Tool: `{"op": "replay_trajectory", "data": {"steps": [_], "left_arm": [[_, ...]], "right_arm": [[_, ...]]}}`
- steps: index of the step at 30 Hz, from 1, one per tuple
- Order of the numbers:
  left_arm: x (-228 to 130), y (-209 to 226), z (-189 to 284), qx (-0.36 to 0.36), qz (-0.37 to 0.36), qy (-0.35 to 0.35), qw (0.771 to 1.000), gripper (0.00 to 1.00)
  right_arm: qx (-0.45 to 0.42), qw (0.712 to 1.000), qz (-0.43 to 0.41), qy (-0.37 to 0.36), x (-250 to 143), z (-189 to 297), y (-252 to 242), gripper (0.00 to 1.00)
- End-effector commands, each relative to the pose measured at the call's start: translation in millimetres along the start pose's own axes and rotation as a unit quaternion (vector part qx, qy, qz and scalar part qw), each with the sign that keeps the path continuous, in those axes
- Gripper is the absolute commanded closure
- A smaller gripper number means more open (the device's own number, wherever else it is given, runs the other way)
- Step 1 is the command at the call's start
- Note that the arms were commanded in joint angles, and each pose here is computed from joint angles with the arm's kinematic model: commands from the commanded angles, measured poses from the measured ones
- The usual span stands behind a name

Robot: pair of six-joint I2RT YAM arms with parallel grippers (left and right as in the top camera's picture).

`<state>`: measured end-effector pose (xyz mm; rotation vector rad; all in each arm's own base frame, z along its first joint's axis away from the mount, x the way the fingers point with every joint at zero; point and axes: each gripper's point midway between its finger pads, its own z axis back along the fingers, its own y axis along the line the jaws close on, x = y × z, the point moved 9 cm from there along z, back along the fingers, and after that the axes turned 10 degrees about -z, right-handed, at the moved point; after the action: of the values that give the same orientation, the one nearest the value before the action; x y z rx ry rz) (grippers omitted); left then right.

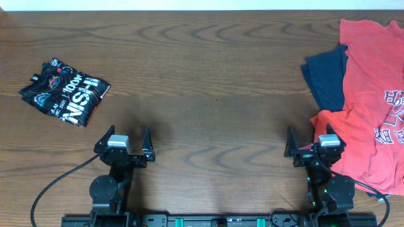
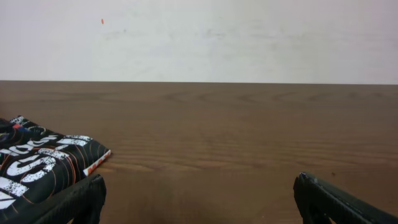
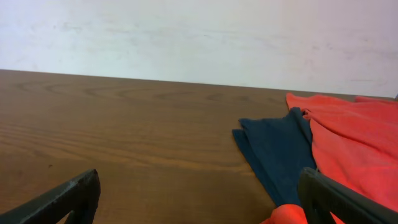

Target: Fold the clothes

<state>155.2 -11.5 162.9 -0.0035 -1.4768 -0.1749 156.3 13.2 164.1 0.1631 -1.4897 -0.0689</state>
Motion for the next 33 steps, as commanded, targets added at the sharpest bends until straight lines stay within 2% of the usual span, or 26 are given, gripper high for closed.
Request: {"op": "replay_trajectory", "data": {"steps": [1,10,13,15,21,26,29,33], "left_arm": [[-10.4,-2.8,-0.6,-0.012,-0.007,0.022,1.000,0.02],[-6.1,-2.4,-0.7,-0.011,-0.008,0.008,1.000,0.02],[-3.7,-2.3,-0.2,-0.011,0.032,0.006,0.999,0.02],[-2.0,-2.3,2.0,-0.012,0.060,0.019,0.998,0.02],[12.0,-1.4,10.8,-0.014,0.067,0.074,0.995,0.02],[35.4,1.5,12.4,-0.016,0.072,0.139,0.988,0.02],[45.6,3.1,6.5,-0.019,0.075,0.203,0.976,0.02],[49.6,4.5,-8.0,-0.024,0.081,0.300,0.950,0.02]], "right_arm": [[-0.003,1.000,0.005,-0.001,0.0,0.3,-1.0,0.01],[0.015,1.000,-0.001,-0.014,4.3,0.4,2.3,0.01],[0.020,0.999,-0.023,-0.011,4.4,0.7,3.0,0.01],[0.017,1.000,-0.025,-0.002,5.4,1.8,3.1,0.01],[-0.055,0.998,-0.023,0.030,23.7,6.8,-5.0,0.01],[-0.089,0.991,-0.015,0.100,44.1,2.9,-5.4,0.01],[-0.117,0.980,-0.005,0.163,50.8,-8.2,-6.7,0.01],[-0.164,0.945,0.003,0.284,48.1,-27.9,-14.0,0.01]]}}
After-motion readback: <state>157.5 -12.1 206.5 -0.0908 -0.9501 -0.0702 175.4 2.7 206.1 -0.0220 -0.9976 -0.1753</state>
